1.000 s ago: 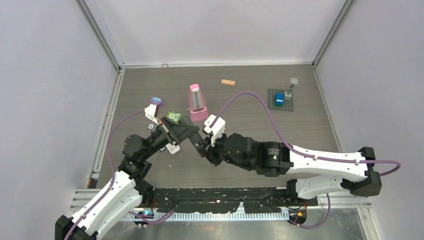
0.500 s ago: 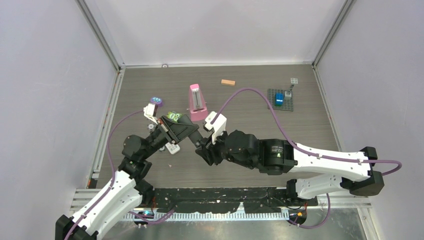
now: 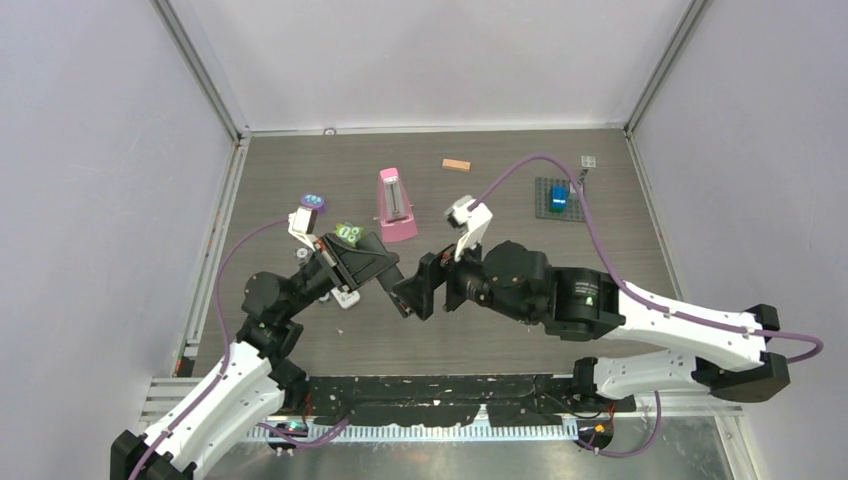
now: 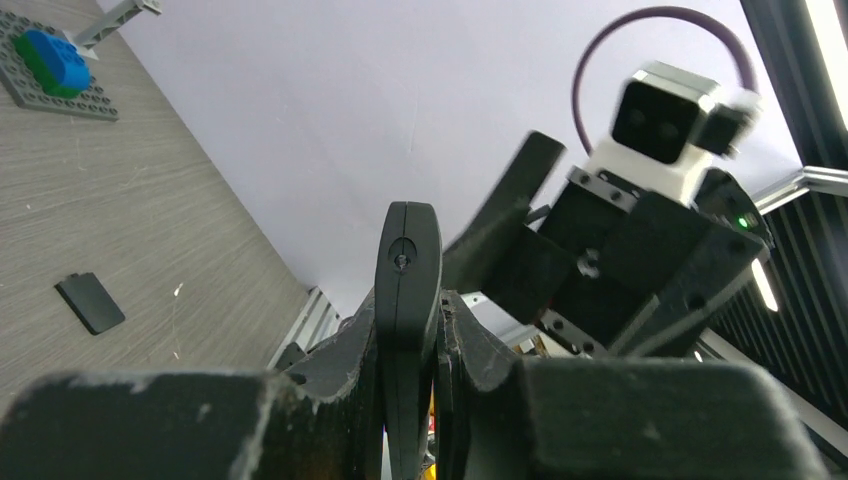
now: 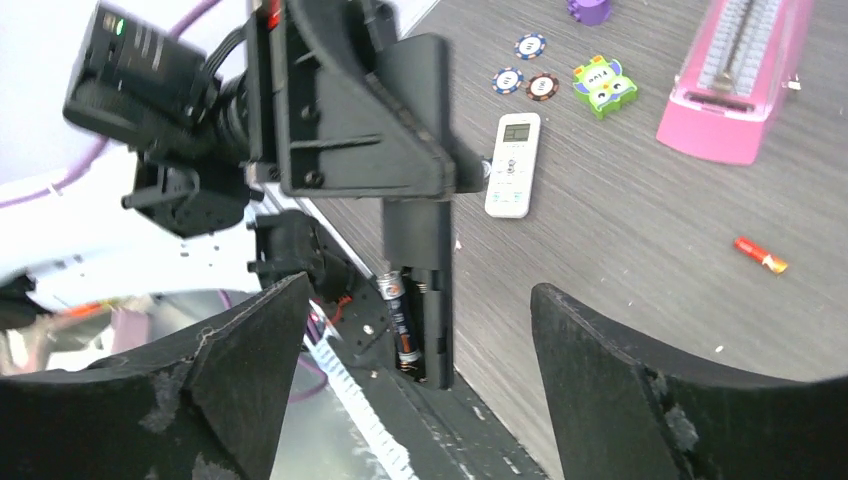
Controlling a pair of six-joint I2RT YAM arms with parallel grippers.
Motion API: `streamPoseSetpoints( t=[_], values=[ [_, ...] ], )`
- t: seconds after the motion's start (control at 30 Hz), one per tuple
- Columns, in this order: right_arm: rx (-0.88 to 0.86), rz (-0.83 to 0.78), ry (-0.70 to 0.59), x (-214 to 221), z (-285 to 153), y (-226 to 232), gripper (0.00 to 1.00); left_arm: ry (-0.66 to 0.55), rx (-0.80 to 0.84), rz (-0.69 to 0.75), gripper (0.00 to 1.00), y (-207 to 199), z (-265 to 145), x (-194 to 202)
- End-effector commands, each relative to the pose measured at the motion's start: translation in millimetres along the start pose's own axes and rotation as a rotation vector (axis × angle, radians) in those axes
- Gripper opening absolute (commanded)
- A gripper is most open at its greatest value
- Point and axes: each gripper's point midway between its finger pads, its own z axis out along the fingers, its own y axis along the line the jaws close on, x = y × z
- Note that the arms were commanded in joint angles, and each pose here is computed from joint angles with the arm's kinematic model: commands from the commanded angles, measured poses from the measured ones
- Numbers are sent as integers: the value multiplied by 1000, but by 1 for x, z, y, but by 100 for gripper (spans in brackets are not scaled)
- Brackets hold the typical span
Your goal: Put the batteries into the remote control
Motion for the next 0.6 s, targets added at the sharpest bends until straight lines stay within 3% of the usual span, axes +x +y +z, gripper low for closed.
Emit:
streamPoseSetpoints(
  t=[0.0, 0.13, 0.57],
  values=[
    [-10, 264, -66, -14, -8, -6, 88, 11, 91, 87, 0, -26, -1, -2],
    [-37, 362, -49, -1, 4, -12, 94, 18, 99, 95, 0, -27, -1, -1],
    [-182, 492, -13, 11, 27, 6, 91, 23, 83, 92, 0, -22, -1, 1]
  ],
)
